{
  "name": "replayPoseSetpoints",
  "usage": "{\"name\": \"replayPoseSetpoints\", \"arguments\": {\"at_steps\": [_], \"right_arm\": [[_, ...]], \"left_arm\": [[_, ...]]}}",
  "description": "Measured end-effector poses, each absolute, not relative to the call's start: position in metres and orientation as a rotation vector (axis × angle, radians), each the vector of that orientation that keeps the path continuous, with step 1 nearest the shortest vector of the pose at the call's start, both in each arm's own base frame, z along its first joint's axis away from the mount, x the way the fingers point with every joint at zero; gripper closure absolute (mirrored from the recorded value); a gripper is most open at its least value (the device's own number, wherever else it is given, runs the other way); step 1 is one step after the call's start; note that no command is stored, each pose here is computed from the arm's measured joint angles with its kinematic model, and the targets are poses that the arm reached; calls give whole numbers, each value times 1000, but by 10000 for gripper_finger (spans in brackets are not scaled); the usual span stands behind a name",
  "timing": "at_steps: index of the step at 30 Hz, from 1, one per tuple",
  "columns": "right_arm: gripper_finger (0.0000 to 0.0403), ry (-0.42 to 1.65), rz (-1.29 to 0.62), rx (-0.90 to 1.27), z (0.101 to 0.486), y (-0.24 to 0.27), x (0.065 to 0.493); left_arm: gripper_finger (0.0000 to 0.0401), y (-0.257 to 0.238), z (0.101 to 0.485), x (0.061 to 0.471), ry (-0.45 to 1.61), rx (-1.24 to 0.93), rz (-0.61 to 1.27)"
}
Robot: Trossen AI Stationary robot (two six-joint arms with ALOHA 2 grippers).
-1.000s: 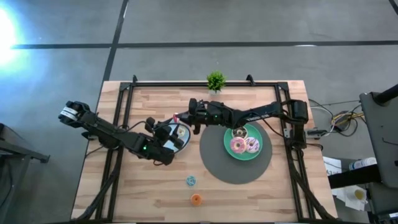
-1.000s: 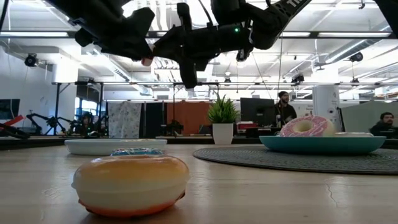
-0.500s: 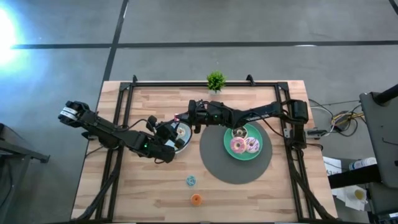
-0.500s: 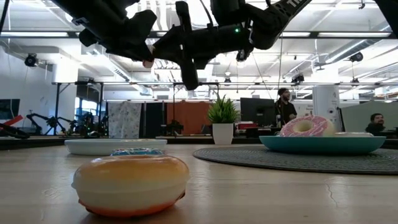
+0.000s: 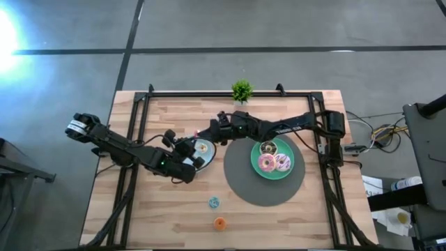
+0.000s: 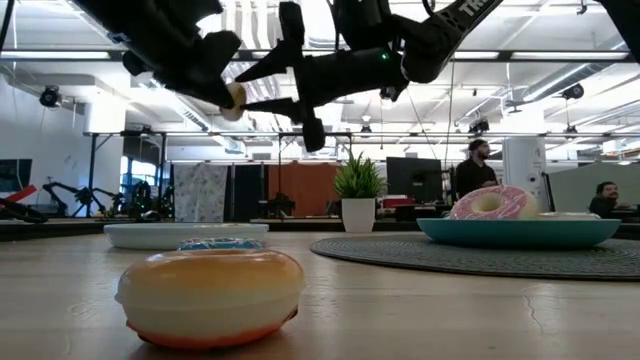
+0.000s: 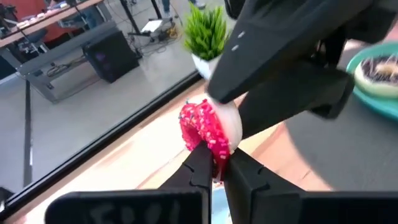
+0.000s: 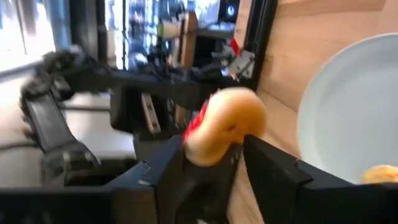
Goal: Pick & Place donuts
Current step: Put the small red donut on the blue plate
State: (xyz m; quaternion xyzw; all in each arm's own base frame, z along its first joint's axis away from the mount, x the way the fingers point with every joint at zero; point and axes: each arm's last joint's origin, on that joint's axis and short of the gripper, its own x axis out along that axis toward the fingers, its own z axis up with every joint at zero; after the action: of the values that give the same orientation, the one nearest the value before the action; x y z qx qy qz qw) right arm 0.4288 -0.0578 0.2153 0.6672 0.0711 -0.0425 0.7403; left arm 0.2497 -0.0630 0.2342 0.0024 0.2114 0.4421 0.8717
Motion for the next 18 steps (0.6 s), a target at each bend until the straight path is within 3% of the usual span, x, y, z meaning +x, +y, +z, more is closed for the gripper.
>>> {"name": "replayPoseSetpoints", "arguments": {"at_steps": [10,18], "right_arm": [[200,264,-51,1300,227,-83,414],[200,343,-125,1085,266,-93,379]], "left_arm": [[398,-56,213,223,743,54,911],[398,-58,179,223,938,178,596]]}}
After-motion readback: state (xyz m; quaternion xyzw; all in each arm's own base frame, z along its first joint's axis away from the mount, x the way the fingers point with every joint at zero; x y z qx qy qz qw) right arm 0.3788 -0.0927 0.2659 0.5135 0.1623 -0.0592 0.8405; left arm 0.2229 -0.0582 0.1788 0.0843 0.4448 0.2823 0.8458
